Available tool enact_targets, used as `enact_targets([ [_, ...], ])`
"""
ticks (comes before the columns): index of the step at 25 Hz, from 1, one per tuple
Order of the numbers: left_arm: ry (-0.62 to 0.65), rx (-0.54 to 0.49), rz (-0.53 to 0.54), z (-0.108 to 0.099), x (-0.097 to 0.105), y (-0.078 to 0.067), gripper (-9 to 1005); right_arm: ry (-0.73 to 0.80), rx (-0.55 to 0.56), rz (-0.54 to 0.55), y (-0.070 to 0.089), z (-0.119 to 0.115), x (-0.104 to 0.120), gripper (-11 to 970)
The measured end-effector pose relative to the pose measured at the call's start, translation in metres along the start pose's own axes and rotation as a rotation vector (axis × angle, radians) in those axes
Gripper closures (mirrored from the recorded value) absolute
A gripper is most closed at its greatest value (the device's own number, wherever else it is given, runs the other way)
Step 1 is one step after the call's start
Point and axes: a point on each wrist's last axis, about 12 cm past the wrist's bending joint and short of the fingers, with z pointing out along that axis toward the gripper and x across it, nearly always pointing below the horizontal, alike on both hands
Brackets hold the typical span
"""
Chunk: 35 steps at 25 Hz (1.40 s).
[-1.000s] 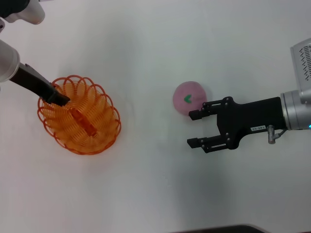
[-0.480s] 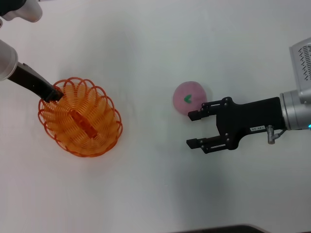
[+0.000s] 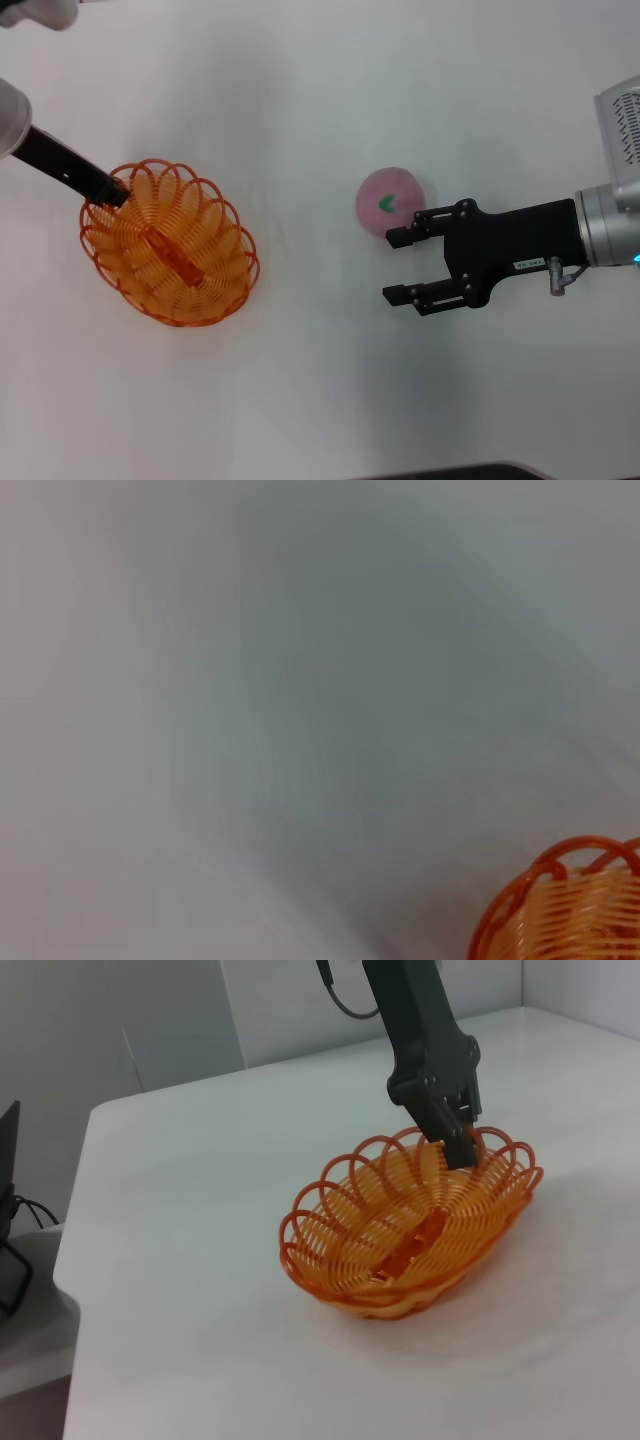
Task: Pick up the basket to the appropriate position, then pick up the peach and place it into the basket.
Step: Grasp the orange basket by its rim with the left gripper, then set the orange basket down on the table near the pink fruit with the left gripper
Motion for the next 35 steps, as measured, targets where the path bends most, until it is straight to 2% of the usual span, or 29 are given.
enact_targets([
  [4, 0.032, 0.047, -0.098, -0.008, 0.000, 0.002, 866, 0.000, -0.001, 0.003, 0.000, 0.000, -0.001, 214],
  [6, 0.045, 0.117, -0.187, -0.016, 0.001, 0.006, 902, 0.000, -0.002, 0.010, 0.000, 0.000, -0.001, 214],
  [11, 0.030, 0.202, -0.314, -0.027, 0.007, 0.016, 925, 0.000, -0.004, 0.015, 0.000, 0.000, -0.001, 215],
  [17, -0.010, 0.263, -0.454, -0.030, 0.019, 0.021, 933, 0.002, -0.006, 0.016, 0.000, 0.001, -0.001, 214],
  [23, -0.059, 0.330, -0.591, -0.017, 0.045, 0.014, 933, 0.003, -0.006, 0.021, 0.000, 0.001, -0.001, 213],
  [27, -0.172, 0.366, -0.695, -0.012, 0.067, 0.008, 934, 0.003, -0.006, 0.029, 0.000, 0.000, -0.001, 214],
  [35, -0.293, 0.370, -0.819, -0.002, 0.097, -0.002, 934, 0.003, -0.003, 0.030, -0.001, 0.000, -0.003, 214],
])
